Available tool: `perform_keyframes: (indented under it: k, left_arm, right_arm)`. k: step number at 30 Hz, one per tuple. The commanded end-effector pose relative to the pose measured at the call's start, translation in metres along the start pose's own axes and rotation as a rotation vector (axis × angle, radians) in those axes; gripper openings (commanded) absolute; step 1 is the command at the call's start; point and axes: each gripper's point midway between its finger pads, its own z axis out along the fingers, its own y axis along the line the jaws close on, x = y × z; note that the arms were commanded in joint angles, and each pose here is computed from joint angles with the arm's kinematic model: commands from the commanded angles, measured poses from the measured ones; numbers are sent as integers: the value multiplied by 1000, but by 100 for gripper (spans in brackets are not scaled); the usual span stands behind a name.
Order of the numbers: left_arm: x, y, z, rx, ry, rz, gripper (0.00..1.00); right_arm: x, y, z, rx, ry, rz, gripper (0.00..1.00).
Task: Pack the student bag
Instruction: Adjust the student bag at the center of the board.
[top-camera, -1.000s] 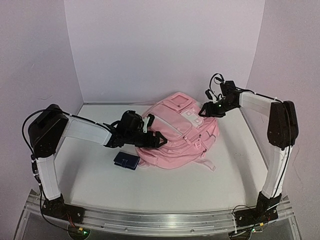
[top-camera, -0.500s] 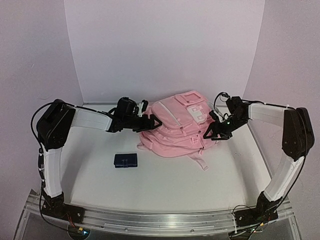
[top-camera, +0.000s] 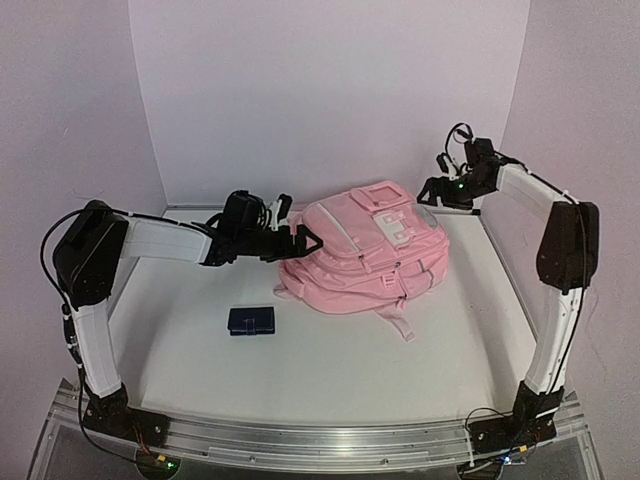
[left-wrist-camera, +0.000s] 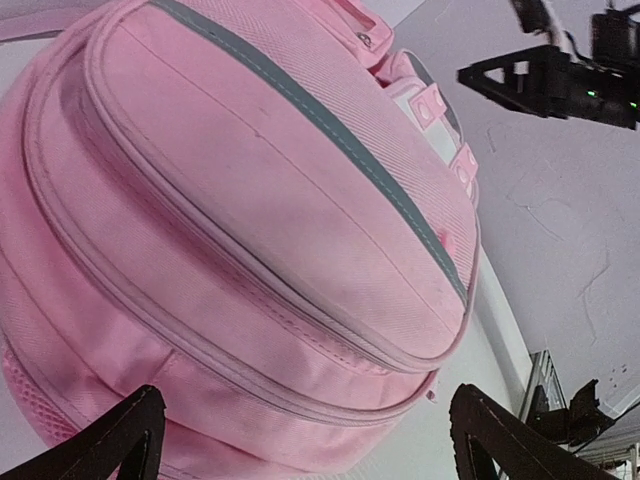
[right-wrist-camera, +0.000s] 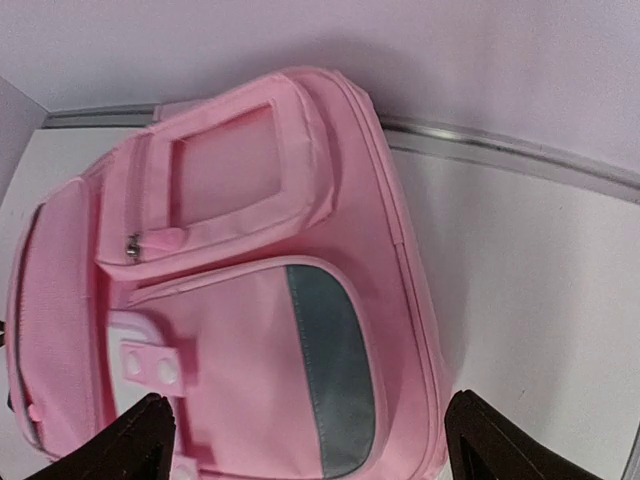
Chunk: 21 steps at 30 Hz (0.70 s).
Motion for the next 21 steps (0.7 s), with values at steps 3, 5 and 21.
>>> perform_keyframes:
  k: [3,5,21]
  left_arm:
    - [22,-43,14,128,32,-18,100]
    - [33,-44,25,143,50,-53,100]
    - [-12,12,63,95,31,-88,100]
  right_arm:
    - [32,-14,53,-26,120,67,94]
    - [45,-11,58,-55,153,82,88]
    - [170,63,-14,-285,371,295,68]
